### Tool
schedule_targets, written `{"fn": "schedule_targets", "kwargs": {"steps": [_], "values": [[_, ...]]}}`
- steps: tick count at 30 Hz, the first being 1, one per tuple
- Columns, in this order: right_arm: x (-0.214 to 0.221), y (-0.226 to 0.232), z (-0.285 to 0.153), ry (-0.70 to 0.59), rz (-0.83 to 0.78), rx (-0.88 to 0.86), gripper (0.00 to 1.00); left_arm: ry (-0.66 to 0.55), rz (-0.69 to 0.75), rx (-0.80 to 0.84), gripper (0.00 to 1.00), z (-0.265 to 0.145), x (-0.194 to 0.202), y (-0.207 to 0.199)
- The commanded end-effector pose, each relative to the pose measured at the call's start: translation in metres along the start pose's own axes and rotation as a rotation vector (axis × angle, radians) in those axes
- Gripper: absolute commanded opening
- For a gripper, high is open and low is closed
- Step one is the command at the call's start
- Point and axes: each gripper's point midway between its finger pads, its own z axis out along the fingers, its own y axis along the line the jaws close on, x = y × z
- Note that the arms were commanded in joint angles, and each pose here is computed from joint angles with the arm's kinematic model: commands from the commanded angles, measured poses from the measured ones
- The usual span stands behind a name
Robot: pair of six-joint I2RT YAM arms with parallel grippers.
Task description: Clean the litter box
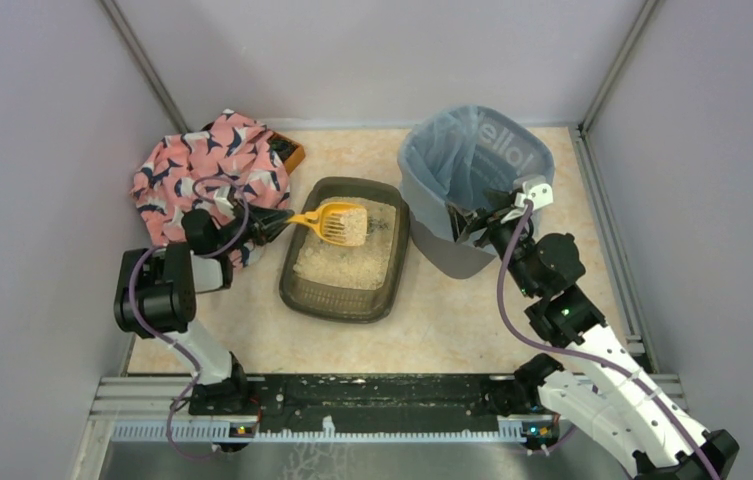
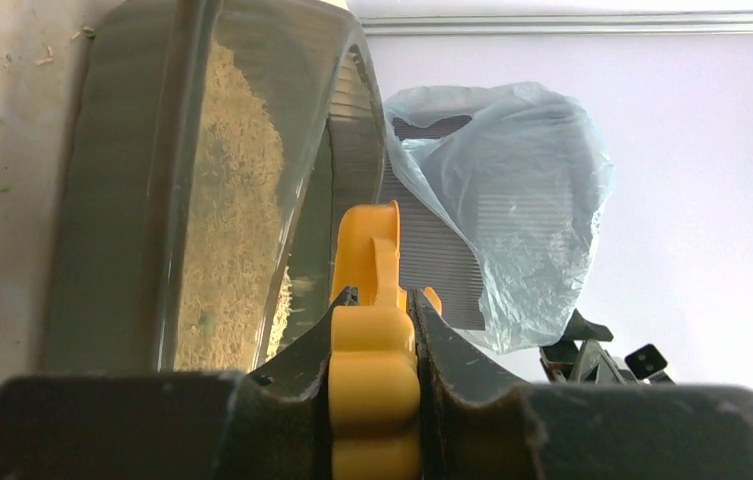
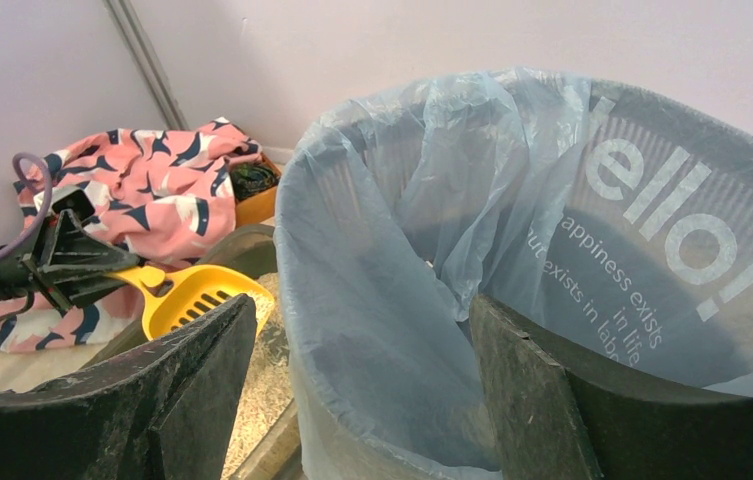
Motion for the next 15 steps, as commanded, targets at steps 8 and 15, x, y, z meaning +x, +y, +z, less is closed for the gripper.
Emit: {"fn": "schedule_targets", "kwargs": {"steps": [8, 15], "values": [[0.002, 0.005, 0.002, 0.005, 0.011, -0.021, 0.78, 0.002, 0.119, -0.056, 0.00, -0.008, 0.006, -0.015], [0.003, 0.004, 0.001, 0.005, 0.012, -0.017, 0.78, 0.015, 0.097, 0.065, 0.00, -0.013, 0.015, -0.038]]}}
